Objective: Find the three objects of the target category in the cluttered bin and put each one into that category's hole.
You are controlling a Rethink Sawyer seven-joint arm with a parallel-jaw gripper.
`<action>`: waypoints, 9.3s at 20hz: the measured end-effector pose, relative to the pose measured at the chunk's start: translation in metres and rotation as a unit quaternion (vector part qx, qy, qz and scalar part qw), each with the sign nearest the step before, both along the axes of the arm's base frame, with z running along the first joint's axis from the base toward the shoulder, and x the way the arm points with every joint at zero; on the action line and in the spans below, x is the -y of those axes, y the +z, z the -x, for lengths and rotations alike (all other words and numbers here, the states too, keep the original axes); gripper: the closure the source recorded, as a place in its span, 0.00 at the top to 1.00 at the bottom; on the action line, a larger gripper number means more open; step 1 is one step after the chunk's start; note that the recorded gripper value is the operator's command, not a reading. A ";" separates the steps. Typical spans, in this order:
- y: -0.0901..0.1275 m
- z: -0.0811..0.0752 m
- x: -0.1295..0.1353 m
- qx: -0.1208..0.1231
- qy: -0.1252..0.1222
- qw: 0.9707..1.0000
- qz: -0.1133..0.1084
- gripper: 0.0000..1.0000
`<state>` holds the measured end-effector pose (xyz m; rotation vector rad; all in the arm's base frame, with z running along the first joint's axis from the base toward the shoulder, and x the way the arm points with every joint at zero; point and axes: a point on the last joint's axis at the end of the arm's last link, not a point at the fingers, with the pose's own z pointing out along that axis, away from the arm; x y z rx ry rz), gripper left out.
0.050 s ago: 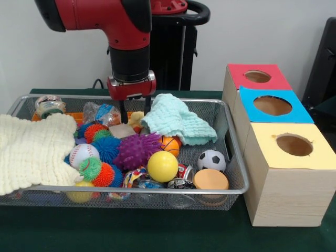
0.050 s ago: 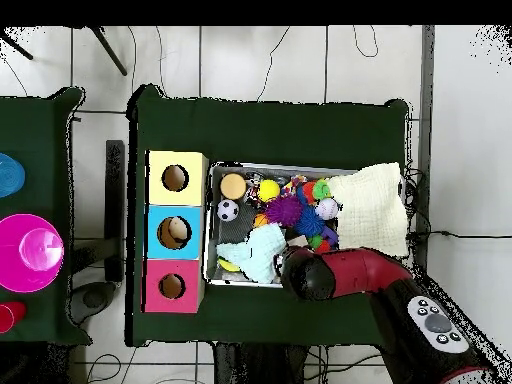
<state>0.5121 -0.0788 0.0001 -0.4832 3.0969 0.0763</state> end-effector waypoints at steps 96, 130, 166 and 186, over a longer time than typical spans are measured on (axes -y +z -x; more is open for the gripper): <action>0.117 -0.038 -0.030 -0.015 -0.010 0.998 0.066 0.00; 0.166 -0.009 -0.160 -0.019 0.019 0.999 0.043 0.00; 0.180 0.057 -0.277 -0.046 0.012 0.998 0.046 0.00; 0.153 0.049 -0.290 -0.064 -0.029 0.996 0.052 0.00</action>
